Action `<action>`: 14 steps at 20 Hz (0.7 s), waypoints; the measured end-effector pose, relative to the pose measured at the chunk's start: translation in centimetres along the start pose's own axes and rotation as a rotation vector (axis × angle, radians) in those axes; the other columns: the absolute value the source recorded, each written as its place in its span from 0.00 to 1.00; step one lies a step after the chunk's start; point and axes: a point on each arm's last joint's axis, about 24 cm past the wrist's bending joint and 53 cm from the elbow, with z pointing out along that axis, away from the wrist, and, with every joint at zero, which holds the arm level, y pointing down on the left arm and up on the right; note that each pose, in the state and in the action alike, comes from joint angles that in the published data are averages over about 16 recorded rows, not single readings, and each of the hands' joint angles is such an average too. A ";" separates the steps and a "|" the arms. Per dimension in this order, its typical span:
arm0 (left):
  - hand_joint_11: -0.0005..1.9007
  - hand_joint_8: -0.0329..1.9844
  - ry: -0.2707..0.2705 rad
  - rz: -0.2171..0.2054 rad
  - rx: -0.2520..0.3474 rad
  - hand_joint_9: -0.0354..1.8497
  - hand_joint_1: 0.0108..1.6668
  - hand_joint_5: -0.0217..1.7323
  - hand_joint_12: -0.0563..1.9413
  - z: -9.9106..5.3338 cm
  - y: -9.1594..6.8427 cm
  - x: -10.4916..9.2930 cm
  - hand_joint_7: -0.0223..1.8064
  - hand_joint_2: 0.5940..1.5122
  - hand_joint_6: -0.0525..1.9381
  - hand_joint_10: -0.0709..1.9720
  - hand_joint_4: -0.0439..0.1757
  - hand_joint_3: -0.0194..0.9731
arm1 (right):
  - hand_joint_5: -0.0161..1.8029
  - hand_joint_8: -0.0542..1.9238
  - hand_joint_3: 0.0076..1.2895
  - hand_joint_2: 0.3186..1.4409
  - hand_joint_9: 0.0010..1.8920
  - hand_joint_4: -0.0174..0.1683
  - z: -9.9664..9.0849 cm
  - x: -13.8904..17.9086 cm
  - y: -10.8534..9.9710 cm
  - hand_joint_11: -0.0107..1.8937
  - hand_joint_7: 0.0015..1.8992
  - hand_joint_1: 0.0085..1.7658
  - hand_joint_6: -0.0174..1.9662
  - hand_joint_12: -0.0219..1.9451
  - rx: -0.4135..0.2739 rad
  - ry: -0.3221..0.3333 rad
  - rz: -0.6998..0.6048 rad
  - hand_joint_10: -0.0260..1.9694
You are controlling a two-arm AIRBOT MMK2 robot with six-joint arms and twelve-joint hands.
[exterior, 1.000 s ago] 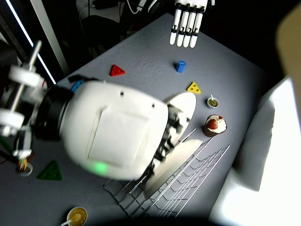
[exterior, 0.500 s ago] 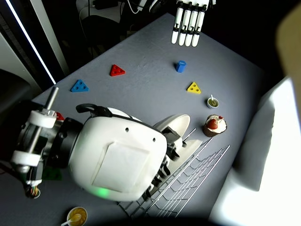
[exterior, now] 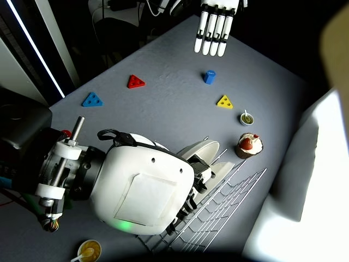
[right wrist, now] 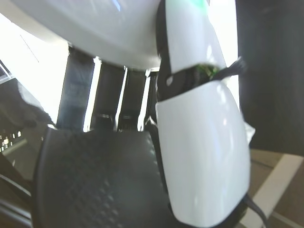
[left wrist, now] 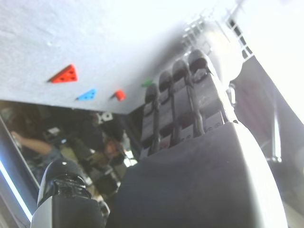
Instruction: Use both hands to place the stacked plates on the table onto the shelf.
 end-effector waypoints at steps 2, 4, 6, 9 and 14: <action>0.11 0.02 0.003 0.000 0.003 0.13 0.04 0.13 0.03 0.1 -0.1 0.1 0.14 0.42 0.03 0.04 0.20 0.01 | 0.48 0.20 0.00 0.63 0.55 0.05 0.0 0.1 -0.1 0.54 0.48 0.74 0.37 0.33 0.002 0.002 0.000 0.16; 0.11 0.02 0.005 0.000 0.006 0.13 0.04 0.13 0.03 0.1 -0.2 0.2 0.14 0.42 0.03 0.04 0.20 0.01 | 0.47 0.16 0.00 0.63 0.54 0.05 0.0 0.1 0.0 0.54 0.47 0.71 0.31 0.26 0.000 0.003 0.003 0.11; 0.11 0.02 0.007 0.000 0.009 0.13 0.04 0.13 0.03 0.2 -0.3 0.3 0.14 0.42 0.03 0.04 0.20 0.01 | 0.46 0.11 0.00 0.64 0.52 0.05 0.0 0.1 0.4 0.54 0.45 0.68 0.26 0.18 -0.007 0.003 0.008 0.07; 0.11 0.02 0.009 0.001 0.010 0.13 0.04 0.13 0.03 0.2 -0.3 0.3 0.13 0.42 0.03 0.04 0.20 0.01 | 0.45 0.04 0.00 0.64 0.49 0.05 -0.2 0.1 1.2 0.53 0.43 0.64 0.16 0.11 -0.025 0.003 0.016 0.02; 0.10 0.02 0.009 0.001 0.011 0.13 0.04 0.13 0.03 0.2 -0.3 0.3 0.13 0.41 0.03 0.04 0.20 0.01 | 0.43 0.04 0.00 0.63 0.46 0.06 -0.7 0.2 3.7 0.50 0.41 0.60 0.02 0.09 -0.077 0.010 -0.006 0.03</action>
